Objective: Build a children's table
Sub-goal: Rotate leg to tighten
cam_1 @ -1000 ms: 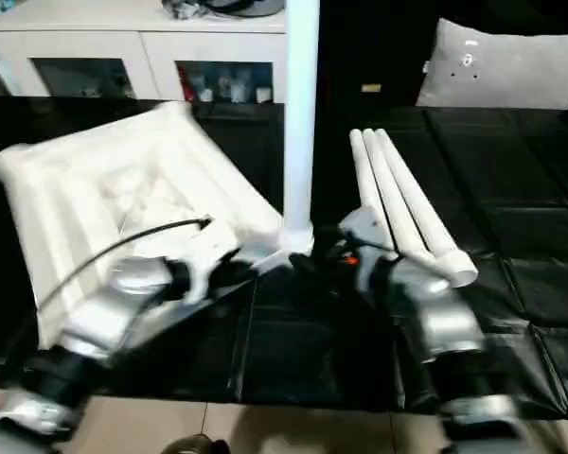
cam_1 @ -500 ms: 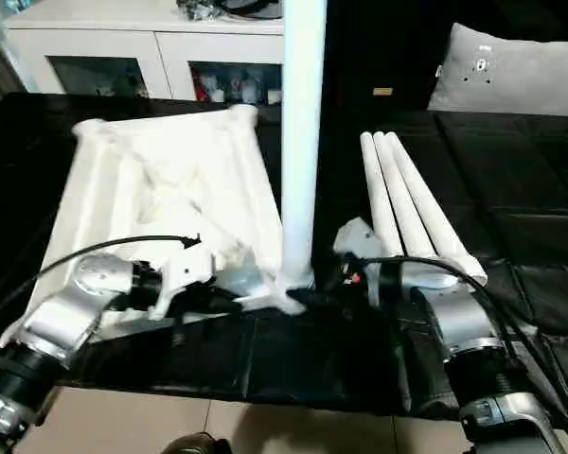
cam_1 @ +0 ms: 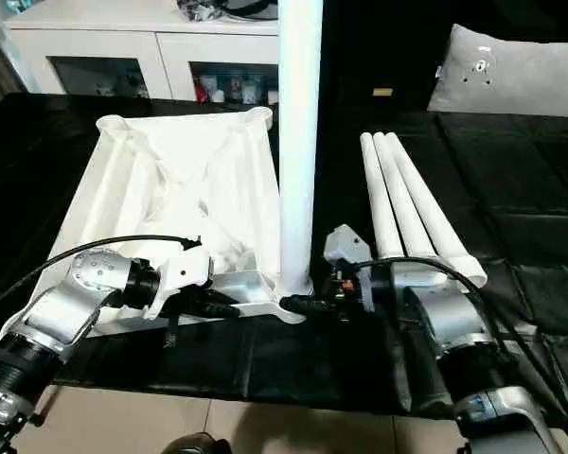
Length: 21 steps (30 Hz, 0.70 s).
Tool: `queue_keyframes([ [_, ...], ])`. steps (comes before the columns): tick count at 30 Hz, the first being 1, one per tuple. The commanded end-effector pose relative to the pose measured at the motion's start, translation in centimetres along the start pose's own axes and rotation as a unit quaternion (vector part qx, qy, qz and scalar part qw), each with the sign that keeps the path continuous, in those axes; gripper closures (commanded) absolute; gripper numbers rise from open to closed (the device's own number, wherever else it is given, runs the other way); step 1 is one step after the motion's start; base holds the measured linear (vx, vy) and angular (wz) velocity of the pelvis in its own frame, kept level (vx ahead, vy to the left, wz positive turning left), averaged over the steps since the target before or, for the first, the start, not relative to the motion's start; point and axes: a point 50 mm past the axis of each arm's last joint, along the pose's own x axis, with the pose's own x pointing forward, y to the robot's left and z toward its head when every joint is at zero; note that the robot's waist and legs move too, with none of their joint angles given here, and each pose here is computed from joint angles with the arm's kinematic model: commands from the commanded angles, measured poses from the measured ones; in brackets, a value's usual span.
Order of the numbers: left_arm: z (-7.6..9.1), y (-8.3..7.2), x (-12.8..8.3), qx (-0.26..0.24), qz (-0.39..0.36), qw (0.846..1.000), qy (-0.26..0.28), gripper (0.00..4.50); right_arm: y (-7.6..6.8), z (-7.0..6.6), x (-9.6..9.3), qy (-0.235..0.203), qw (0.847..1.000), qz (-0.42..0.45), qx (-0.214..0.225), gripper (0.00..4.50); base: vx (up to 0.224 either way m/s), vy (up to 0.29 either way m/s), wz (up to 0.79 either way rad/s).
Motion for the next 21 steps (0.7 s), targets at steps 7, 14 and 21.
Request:
queue_keyframes([
  [7, 0.7, -0.3, 0.7, -0.002, -0.005, 1.0, -0.017, 4.5, 0.4, 0.3, 0.8, -0.028, 0.999, -0.001, 0.022, 1.77, 0.0, 0.0, 0.0],
  [14, 2.1, 0.9, 2.5, -0.108, 0.143, 0.982, -0.065, 4.5, -0.7, -0.5, 5.2, -0.029, 0.985, -0.153, 0.08, 1.81, 0.0, 0.0, 0.0],
  [21, 5.6, 2.1, 5.9, -0.188, 0.255, 0.942, -0.111, 4.5, -2.5, 0.5, 9.0, -0.047, 0.937, -0.304, 0.164, 1.82, 0.0, 0.0, 0.0],
])
